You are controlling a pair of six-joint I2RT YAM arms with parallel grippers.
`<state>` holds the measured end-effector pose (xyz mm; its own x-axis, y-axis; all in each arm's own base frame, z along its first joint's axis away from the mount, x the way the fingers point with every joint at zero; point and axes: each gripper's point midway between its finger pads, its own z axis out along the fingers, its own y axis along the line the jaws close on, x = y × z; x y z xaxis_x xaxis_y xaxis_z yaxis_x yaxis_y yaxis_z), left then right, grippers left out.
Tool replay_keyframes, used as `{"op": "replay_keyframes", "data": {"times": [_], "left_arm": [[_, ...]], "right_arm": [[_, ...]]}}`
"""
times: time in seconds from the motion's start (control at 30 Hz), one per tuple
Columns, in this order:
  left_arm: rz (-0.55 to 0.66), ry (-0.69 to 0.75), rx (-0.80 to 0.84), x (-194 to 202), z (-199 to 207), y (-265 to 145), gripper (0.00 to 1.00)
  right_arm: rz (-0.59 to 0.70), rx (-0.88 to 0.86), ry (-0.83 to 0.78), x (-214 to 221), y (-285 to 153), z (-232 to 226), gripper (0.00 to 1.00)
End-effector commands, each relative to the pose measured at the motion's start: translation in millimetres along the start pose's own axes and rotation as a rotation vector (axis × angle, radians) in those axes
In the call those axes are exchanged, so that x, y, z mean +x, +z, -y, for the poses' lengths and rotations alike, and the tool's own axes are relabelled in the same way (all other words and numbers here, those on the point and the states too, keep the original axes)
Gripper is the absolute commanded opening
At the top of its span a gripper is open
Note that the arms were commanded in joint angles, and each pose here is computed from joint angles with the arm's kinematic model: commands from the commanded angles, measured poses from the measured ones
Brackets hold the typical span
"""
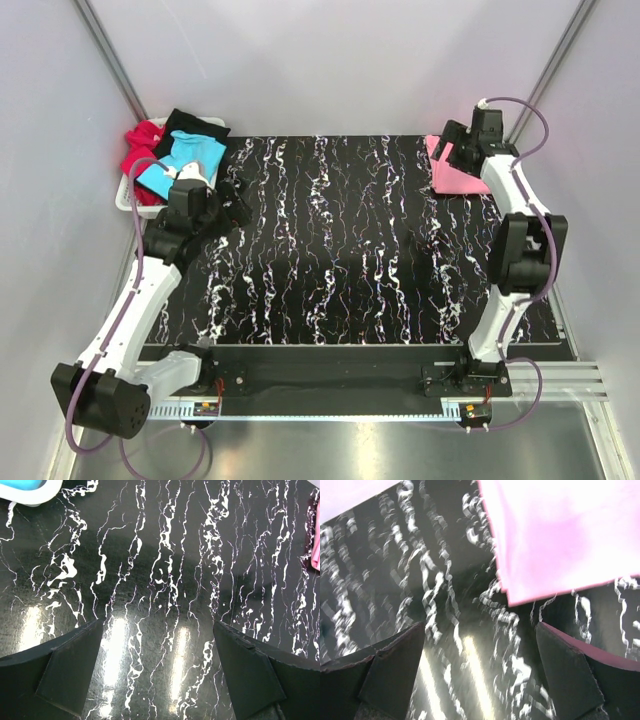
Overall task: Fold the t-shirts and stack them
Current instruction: Neatly place the folded tshirt to the corner
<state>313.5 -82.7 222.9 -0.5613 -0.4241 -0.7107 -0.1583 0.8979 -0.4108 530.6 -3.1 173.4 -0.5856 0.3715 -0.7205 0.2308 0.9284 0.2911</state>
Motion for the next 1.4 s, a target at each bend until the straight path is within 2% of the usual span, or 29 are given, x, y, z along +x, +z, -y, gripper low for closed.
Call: {"op": "replay_keyframes", "data": {"times": [0.0,0.1,0.2,0.27,0.3,0.33,0.4,0.5,0.53,0.57,0.7,0.77,0.83,0.93,1.03,1.1,1.17,1.2,1.23,1.3,1.37], "left_arm": [[0.055,-0.008,-0.019,-13,-2,7,0.99],[0.019,0.010,-0.038,-5,-6,19,0.99],[-0.019,0.001,-0.055,6,-11,27,0.99],[-0.026,-0.032,-0.059,10,-12,31,0.99],[-0.040,-0.035,-0.052,16,-12,33,0.99],[-0.041,-0.032,-0.051,16,-12,35,0.99],[-0.045,-0.029,-0.059,18,-14,37,0.99],[-0.059,-0.062,-0.060,20,-12,44,0.99],[-0.058,-0.094,-0.021,20,-3,48,0.99],[-0.073,-0.107,-0.003,23,1,53,0.99],[-0.085,-0.126,0.021,27,7,70,0.99],[-0.094,-0.110,-0.019,27,1,74,0.99],[-0.090,-0.095,-0.063,22,-4,78,0.99],[-0.100,-0.080,-0.067,20,-3,83,0.99],[-0.109,-0.062,-0.038,20,2,78,0.99],[-0.095,-0.052,-0.032,20,0,71,0.99],[-0.086,-0.044,-0.040,21,-4,69,0.99],[-0.078,-0.040,-0.051,21,-7,68,0.99],[-0.069,-0.041,-0.051,20,-7,66,0.99],[-0.071,-0.048,-0.053,21,-8,67,0.99],[-0.088,-0.054,-0.055,26,-8,70,0.99]], "right_arm": [[0.093,0.080,0.009,-38,24,19,1.00],[0.066,0.064,0.009,-37,43,28,1.00],[0.002,0.037,0.059,-17,24,28,1.00],[0.070,0.026,0.092,-28,-9,24,1.00],[0.028,0.034,0.089,2,-8,32,1.00],[0.074,-0.001,0.074,-6,-22,25,1.00],[0.043,0.010,0.070,12,-27,31,1.00],[-0.028,-0.169,0.080,29,-36,-2,1.00],[-0.086,-0.310,0.078,40,-39,-29,1.00],[-0.119,-0.372,0.061,49,-42,-58,1.00],[-0.187,-0.438,0.045,78,-49,-123,1.00],[-0.219,-0.396,0.129,88,-51,-132,1.00],[-0.240,-0.439,0.147,99,-56,-150,1.00],[-0.238,-0.373,0.114,112,-46,-140,1.00],[-0.164,-0.301,-0.048,95,-45,-117,0.99],[-0.096,-0.202,-0.073,74,-38,-91,1.00],[-0.051,-0.165,-0.007,36,-29,-57,1.00],[-0.098,-0.184,0.033,38,-16,-48,1.00],[-0.047,-0.159,0.107,2,-13,-20,1.00],[-0.089,-0.127,0.142,0,11,3,1.00],[-0.036,-0.114,0.113,-30,18,15,1.00]]}}
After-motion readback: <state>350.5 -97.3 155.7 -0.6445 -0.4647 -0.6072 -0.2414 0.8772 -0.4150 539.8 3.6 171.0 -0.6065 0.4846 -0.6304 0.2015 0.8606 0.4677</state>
